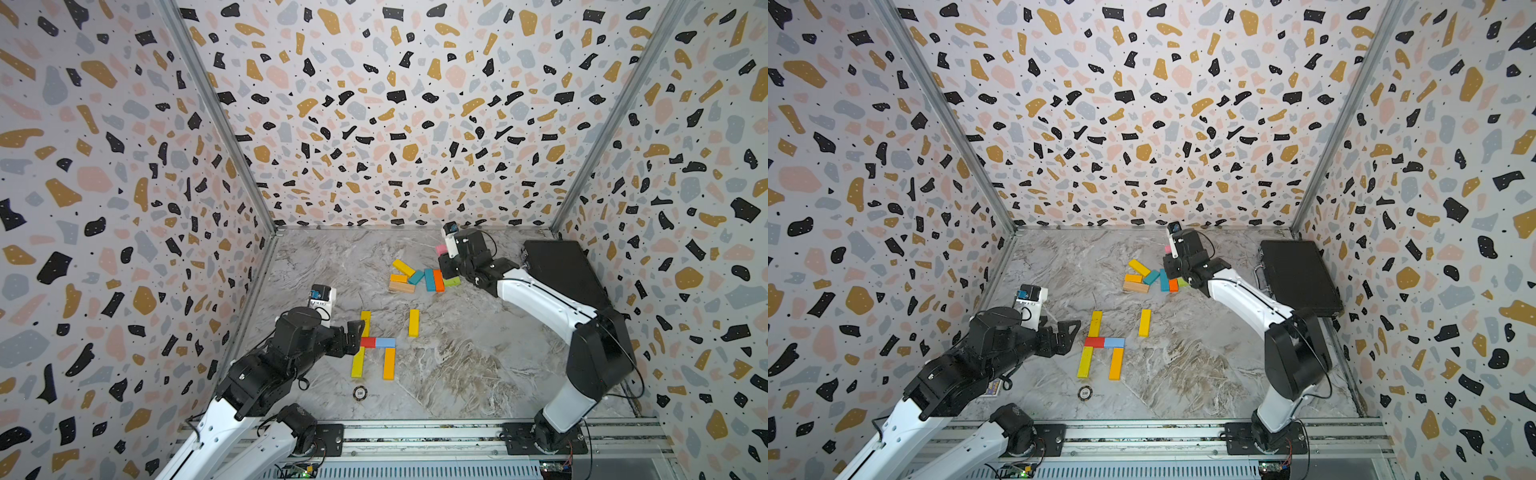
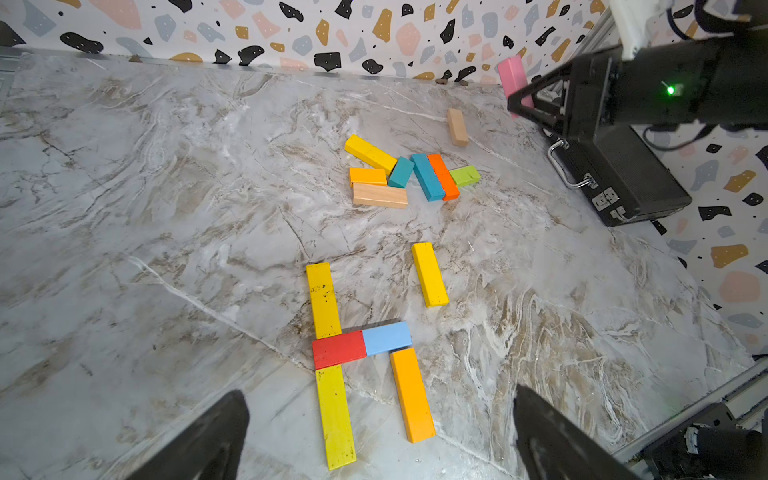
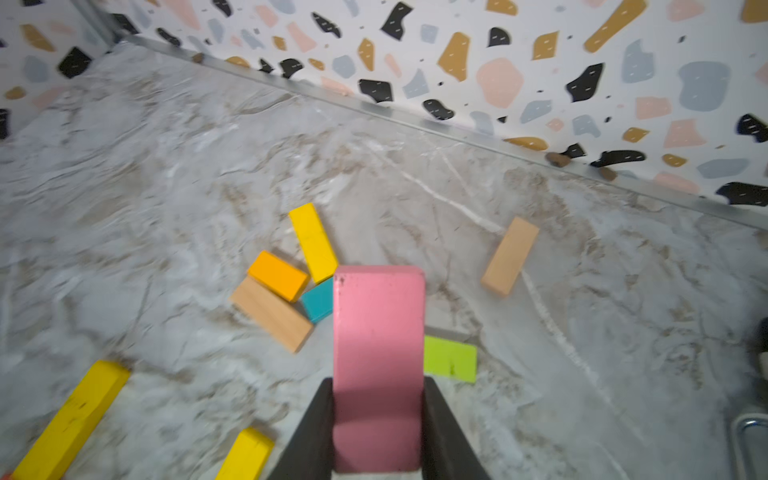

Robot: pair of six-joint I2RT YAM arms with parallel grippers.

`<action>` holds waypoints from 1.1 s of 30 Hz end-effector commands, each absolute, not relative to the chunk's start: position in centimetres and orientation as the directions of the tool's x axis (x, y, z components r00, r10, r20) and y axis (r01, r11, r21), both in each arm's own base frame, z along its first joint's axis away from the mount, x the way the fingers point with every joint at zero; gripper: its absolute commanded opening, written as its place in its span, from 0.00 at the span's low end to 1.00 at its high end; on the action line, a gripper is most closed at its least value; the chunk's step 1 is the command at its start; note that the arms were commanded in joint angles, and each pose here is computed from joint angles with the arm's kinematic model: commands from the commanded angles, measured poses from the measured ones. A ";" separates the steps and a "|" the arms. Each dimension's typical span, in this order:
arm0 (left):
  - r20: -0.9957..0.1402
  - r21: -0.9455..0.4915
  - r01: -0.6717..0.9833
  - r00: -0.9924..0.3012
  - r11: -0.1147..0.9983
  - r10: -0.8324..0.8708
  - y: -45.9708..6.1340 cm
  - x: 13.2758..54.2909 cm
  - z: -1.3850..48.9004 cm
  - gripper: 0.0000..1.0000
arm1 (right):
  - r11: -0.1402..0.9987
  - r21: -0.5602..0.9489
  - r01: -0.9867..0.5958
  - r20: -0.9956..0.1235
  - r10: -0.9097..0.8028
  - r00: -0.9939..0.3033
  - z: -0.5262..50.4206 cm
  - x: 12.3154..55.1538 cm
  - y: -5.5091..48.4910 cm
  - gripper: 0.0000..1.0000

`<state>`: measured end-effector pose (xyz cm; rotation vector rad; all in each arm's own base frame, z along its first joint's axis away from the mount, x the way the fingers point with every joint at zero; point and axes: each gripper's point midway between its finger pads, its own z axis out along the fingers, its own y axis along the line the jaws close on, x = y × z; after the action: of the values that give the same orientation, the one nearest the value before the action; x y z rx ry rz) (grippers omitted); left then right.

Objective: Assemble the letter h with building blocks
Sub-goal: Place the building block at the center of the board.

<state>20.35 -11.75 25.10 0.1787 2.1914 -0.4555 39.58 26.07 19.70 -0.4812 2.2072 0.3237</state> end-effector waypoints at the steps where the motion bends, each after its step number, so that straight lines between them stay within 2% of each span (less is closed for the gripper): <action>1: -0.803 -0.271 0.298 -0.594 0.915 -0.044 -12.0 20.5 25.6 0.99 | 0.876 0.158 -0.456 -0.671 -0.243 -0.700 15.5 33.5 26.6 0.19; 7: -0.806 -0.277 0.300 -0.589 0.913 -0.051 -11.9 20.4 25.7 0.99 | 0.817 0.241 -0.524 -0.512 -0.352 -0.784 10.4 23.3 26.9 0.18; 10: -0.806 -0.282 0.307 -0.589 0.909 -0.052 -12.1 20.4 25.8 0.99 | 0.777 0.228 -0.586 -0.457 -0.446 -0.769 8.6 19.5 27.2 0.16; 17: -0.807 -0.276 0.302 -0.589 0.912 -0.049 -11.9 20.4 25.8 0.99 | 0.693 0.146 -0.706 -0.366 -0.625 -0.689 5.3 15.0 28.1 0.17; 23: -0.807 -0.275 0.300 -0.589 0.914 -0.049 -11.9 20.4 25.8 0.99 | 0.657 0.058 -0.752 -0.293 -0.708 -0.642 3.1 13.6 27.9 0.19; 26: -0.806 -0.274 0.298 -0.590 0.914 -0.049 -11.9 20.5 25.7 0.99 | 0.663 0.040 -0.747 -0.284 -0.709 -0.645 2.8 13.4 27.6 0.24; 30: -0.806 -0.277 0.301 -0.589 0.912 -0.051 -11.9 20.4 25.7 0.99 | 0.682 -0.018 -0.731 -0.258 -0.710 -0.656 2.6 13.6 26.4 0.46; 33: -0.807 -0.278 0.303 -0.589 0.912 -0.050 -12.0 20.4 25.8 0.99 | 0.696 -0.055 -0.716 -0.229 -0.707 -0.670 2.2 13.7 25.3 0.53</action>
<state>20.11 -11.74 25.38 0.1809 2.1786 -0.4704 13.43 26.77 2.10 -1.1625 2.6503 0.1726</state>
